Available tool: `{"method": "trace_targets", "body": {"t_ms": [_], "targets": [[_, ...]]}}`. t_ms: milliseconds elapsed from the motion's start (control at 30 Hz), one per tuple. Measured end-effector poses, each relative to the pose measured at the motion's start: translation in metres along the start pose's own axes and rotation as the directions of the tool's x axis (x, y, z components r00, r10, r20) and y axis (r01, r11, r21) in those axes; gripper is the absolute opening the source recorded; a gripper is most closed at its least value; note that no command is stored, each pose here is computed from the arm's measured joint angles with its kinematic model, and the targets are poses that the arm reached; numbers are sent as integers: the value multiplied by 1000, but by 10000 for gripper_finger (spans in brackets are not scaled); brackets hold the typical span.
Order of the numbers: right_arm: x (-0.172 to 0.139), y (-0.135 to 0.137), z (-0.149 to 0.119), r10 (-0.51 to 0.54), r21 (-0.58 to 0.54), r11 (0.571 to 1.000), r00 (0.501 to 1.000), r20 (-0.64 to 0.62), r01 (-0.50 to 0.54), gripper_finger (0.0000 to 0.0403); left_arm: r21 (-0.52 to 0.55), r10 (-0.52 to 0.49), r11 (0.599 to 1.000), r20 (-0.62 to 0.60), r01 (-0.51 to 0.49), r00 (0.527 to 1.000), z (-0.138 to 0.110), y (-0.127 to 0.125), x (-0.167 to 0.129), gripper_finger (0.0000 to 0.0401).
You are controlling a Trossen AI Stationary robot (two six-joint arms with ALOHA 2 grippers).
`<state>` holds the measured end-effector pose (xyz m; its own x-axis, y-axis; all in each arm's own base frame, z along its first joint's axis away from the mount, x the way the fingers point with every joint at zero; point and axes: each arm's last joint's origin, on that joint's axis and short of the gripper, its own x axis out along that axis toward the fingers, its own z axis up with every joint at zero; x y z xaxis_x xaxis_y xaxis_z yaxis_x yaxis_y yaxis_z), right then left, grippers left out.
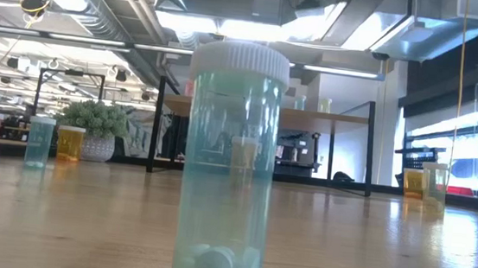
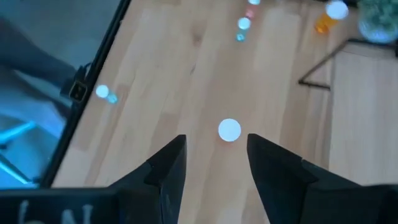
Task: Pick and place medicine bottles onto shelf by color
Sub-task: Put the center orange medicine bottle on the shelf
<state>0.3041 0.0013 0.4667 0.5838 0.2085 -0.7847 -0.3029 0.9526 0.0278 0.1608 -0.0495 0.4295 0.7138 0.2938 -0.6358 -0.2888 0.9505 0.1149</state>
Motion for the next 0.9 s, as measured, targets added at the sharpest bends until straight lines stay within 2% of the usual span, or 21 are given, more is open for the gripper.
{"method": "trace_targets", "body": {"t_ms": [133,300,767,900], "targets": [[11,-1,3,8,-22,1000,1000,-18,-9,172,-1,15,1000,8,-15,1000,0,0,0,1],[25,-5,7,14,79,997,999,-32,-11,172,-12,14,1000,16,-14,1000,1,0,0,1],[40,-10,9,6,91,996,998,-70,0,173,-37,28,999,25,-27,999,2,0,0,1],[41,-11,12,-18,82,996,999,-46,21,173,-41,32,999,33,-31,999,2,0,0,1]]}}
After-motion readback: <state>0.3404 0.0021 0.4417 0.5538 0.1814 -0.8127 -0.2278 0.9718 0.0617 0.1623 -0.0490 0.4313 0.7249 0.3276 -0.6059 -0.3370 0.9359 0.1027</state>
